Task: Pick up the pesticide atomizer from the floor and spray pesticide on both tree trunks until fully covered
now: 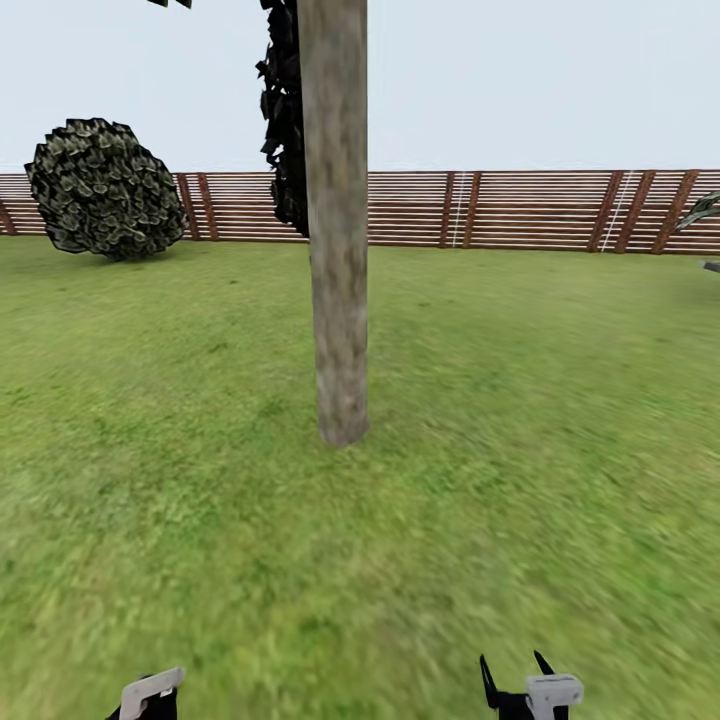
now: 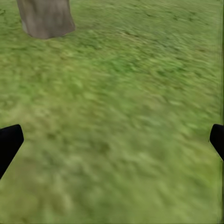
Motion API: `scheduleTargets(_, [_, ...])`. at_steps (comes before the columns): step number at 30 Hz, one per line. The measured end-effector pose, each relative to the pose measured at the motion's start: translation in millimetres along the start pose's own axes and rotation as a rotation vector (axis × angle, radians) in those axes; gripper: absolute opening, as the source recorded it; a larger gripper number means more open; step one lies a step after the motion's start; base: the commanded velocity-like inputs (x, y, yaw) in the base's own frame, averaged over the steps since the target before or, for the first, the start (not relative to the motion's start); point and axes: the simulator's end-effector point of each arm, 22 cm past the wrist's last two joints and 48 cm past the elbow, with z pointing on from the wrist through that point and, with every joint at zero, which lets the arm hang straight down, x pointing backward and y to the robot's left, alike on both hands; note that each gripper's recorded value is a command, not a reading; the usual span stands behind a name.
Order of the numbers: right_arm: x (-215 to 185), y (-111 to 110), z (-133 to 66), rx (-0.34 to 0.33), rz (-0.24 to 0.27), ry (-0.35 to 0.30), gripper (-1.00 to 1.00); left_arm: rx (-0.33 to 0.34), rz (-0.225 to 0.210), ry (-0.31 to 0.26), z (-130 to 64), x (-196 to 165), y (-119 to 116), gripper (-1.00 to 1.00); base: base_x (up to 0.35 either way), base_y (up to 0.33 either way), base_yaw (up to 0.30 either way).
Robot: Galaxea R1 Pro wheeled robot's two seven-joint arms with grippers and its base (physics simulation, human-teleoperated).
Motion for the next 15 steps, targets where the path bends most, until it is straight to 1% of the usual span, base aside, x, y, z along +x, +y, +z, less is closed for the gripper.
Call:
scheduleTargets(7, [-1.0,-3.9,0.3,0.003,-0.007,-0.003,1.0,0.0,-0.001,0.001,0.0,0.3,0.0,-1.0,0.293,-0.139,0.0])
scheduleTargets(10, [-1.3,-4.6,0.2,0.003,-0.008,-0.005,1.0,0.0,-0.001,0.001,-0.1,0.3,0.0,-1.0,0.319,-0.073,0.009])
scheduleTargets(11, [-1.7,-5.3,0.2,0.004,-0.009,-0.007,1.0,0.0,-0.001,0.001,-0.1,0.3,0.0,-1.0,0.336,-0.014,0.1])
scheduleTargets(15, [-1.8,-5.2,0.2,0.004,-0.009,-0.007,1.0,0.002,0.0,0.001,-0.1,0.3,-0.7,-1.0,0.34,-0.001,0.259])
